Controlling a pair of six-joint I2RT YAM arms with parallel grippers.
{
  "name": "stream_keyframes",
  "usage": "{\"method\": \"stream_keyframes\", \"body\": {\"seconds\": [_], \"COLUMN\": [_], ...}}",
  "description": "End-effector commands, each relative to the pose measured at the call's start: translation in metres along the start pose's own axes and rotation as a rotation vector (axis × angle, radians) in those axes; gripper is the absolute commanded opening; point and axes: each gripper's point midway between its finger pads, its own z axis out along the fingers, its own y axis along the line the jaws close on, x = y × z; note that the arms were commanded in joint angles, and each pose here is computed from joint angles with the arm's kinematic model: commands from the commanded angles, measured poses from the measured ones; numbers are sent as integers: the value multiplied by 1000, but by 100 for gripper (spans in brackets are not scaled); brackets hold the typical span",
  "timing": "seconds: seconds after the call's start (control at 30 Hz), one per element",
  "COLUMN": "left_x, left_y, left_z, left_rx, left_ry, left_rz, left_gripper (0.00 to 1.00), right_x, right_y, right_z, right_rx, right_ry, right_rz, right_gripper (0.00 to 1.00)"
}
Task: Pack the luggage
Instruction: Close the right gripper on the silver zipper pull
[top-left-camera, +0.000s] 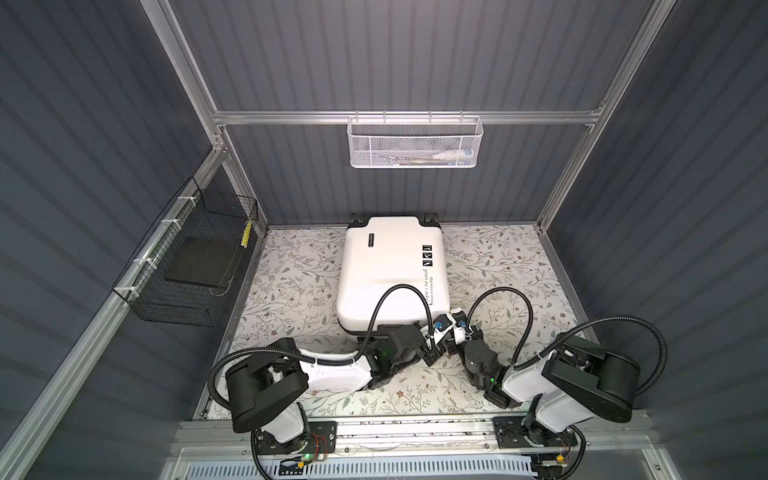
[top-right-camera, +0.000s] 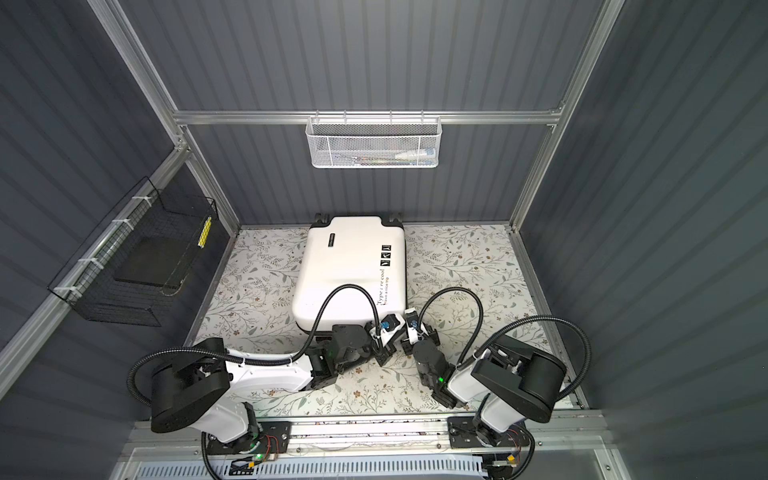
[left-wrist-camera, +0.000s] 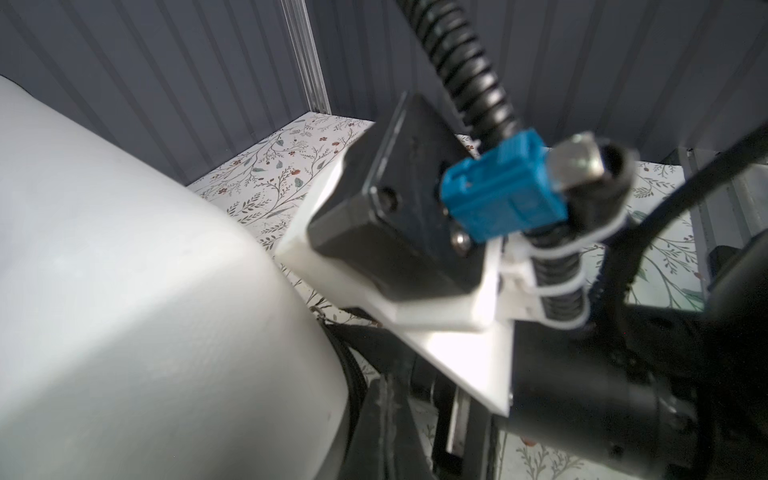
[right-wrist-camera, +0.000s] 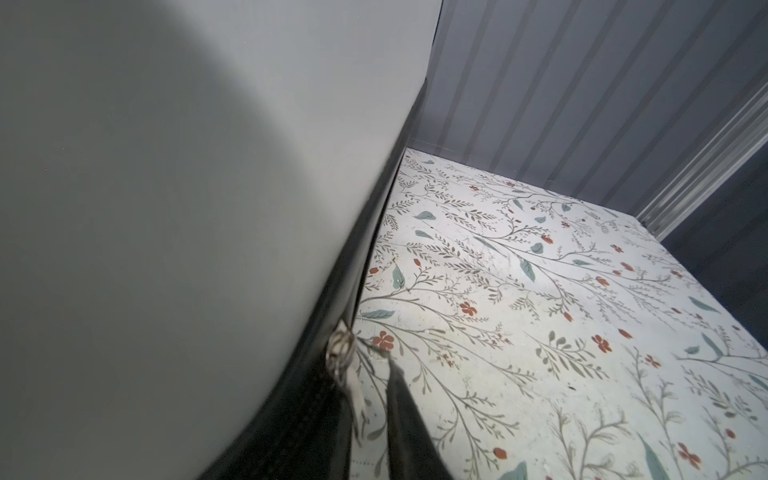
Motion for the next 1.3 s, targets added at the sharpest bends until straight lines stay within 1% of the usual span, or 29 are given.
{"method": "stream_keyframes", "body": {"seconds": [0.0, 0.07, 0.13, 0.17, 0.53, 0.93, 1.27], "left_x": [-11, -11, -10, -10, -9, -5, -4], "left_y": [-8, -9, -9, -9, -7, -5, -5], "left_z": [1, 1, 1, 1, 3, 1, 2], "left_rx": [30, 31, 30, 30, 17, 6, 5], "left_ry": [-35, -34, -34, -34, -36, -38, -35], "left_rz": [-16, -17, -16, -16, -17, -21, -20], "left_gripper": [0, 0, 0, 0, 0, 0, 0], "right_x": [-17, -18, -18, -17, 5, 13, 17], "right_y": [1, 3, 6, 6, 0, 21, 28], "right_z": [3, 4, 4, 4, -11, -23, -35], "right_rx": [-10, -25, -40, -45, -76, -222, -285], "right_ry": [-53, -51, -49, -46, 29, 116, 148], "right_rz": [37, 32, 32, 34, 113, 163, 198], "right_gripper": [17, 11, 1, 0, 0, 0, 0]}}
